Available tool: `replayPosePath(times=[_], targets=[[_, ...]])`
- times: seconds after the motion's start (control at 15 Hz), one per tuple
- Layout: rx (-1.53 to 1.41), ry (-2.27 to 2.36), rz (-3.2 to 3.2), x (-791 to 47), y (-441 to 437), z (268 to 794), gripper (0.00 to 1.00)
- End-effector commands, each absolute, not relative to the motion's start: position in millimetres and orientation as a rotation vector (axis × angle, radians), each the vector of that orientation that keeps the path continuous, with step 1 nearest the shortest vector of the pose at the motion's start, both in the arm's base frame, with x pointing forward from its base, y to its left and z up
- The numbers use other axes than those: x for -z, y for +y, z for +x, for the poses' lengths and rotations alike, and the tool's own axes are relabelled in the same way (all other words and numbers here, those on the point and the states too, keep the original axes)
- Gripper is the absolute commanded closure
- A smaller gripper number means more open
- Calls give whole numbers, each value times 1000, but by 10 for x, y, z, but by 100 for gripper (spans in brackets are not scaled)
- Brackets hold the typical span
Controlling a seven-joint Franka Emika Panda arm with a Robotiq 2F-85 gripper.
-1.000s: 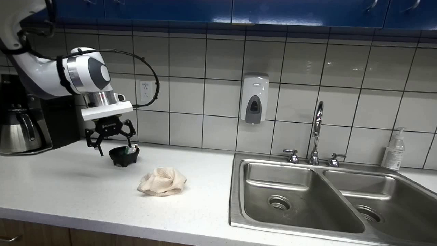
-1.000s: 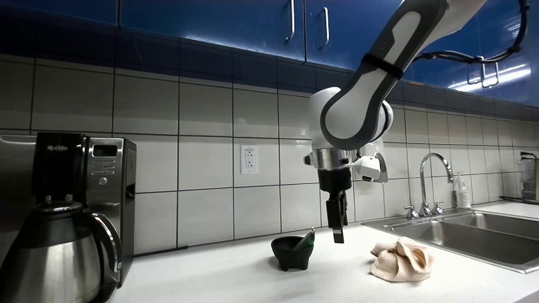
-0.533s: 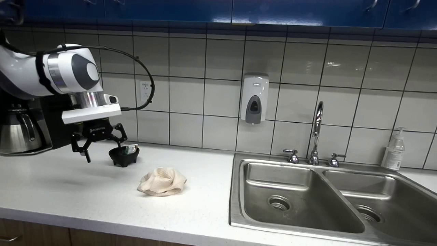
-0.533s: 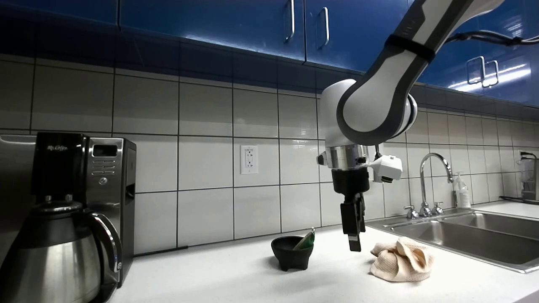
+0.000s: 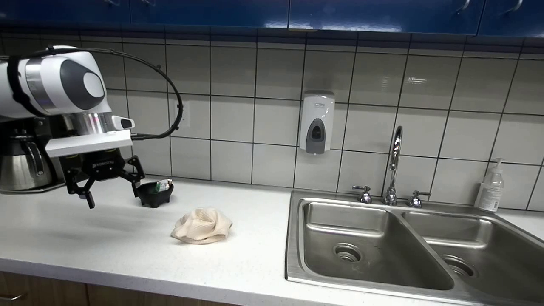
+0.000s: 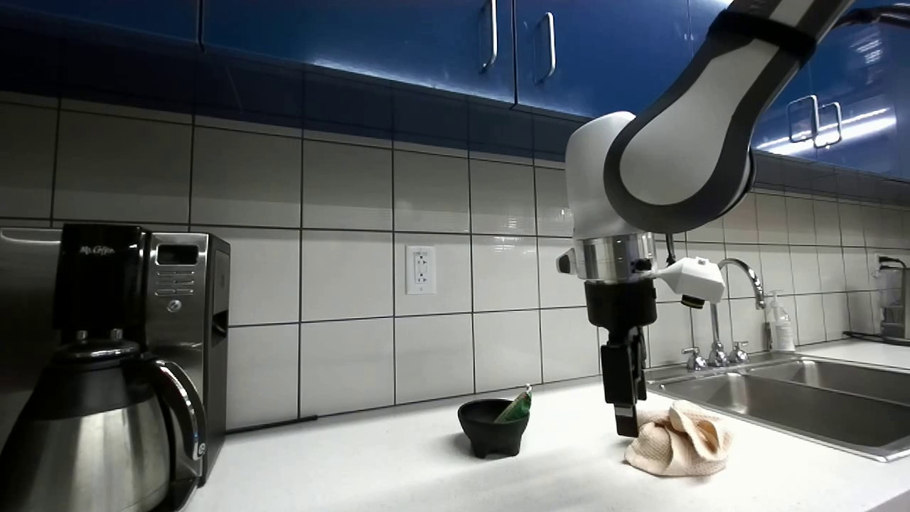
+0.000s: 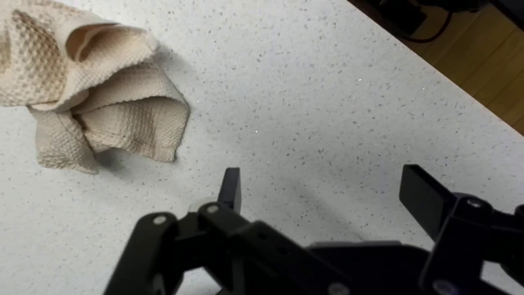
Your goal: Pick up the green rectangular object and put it in the black bowl
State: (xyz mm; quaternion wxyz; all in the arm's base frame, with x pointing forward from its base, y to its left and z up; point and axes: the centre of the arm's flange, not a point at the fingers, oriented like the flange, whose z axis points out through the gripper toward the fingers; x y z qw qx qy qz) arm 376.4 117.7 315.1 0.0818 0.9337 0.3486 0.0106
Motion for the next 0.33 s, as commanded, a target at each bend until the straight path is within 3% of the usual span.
replayPosePath(times=[0.0, 0.27], targets=[[-33, 1040, 2790, -3155, 1173, 3752, 0], [-34, 1038, 2791, -3156, 1171, 3744, 0]])
